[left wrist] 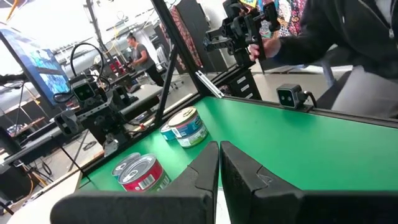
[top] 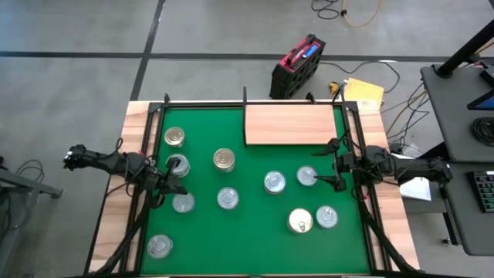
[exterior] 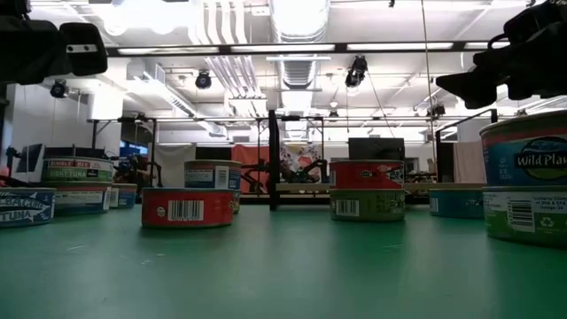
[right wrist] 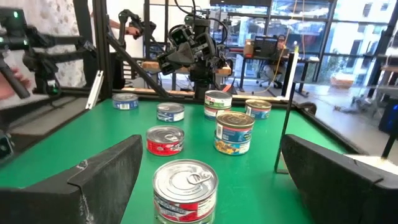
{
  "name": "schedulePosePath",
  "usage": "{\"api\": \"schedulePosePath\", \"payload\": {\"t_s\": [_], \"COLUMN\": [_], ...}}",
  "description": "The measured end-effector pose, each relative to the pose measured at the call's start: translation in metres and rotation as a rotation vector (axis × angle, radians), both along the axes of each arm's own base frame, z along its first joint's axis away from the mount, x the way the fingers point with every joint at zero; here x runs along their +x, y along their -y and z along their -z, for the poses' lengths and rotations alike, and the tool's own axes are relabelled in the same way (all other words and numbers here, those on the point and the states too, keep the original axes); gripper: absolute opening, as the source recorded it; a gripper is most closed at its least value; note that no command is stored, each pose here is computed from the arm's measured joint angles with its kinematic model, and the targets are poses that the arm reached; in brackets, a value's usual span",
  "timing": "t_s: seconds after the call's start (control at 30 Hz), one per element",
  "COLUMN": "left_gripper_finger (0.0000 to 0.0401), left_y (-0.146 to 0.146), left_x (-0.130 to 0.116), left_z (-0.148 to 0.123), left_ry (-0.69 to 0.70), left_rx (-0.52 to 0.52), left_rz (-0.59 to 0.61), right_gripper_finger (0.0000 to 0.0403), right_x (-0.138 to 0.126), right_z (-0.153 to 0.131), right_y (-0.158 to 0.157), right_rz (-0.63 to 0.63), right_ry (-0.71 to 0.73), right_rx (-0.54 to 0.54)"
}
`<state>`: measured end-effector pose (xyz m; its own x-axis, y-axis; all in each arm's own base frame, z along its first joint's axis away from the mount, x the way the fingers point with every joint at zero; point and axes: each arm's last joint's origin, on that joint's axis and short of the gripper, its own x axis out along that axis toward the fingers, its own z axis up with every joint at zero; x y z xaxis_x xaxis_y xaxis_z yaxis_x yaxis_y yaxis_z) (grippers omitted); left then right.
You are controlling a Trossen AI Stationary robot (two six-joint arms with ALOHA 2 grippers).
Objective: Stack canned seafood by type on shelf
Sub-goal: Put the blue/pink tuna can on the shelf
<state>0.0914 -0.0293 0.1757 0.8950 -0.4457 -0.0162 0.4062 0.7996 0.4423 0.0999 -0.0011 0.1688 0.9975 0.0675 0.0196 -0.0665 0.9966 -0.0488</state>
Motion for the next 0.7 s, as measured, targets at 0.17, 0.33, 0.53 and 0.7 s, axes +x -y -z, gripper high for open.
{"api": "schedulePosePath", "payload": {"t_s": [0.17,0.33,0.53,0.7], "left_gripper_finger": [0.0,0.0,0.0,0.0], "left_y": [0.0,-0.001,-0.002,-0.002], "left_x": [-0.002,-0.006,-0.009,-0.009], "left_z": [-0.018,-0.035,-0.043,-0.043], "left_ry": [0.149,0.294,0.37,0.38], "left_rx": [-0.122,-0.228,-0.254,-0.256], "left_rz": [0.016,0.037,0.045,0.037], "right_gripper_finger": [0.0377,0.0377,0.0377,0.0377], "right_x": [0.0,-0.002,-0.002,-0.001], "right_z": [-0.004,-0.016,-0.016,-0.016], "right_y": [0.0,0.0,0.0,0.003], "right_rz": [0.007,-0.005,-0.01,0.084], "right_ry": [0.043,0.154,0.157,0.148], "right_rx": [0.059,0.14,0.21,0.302]}}
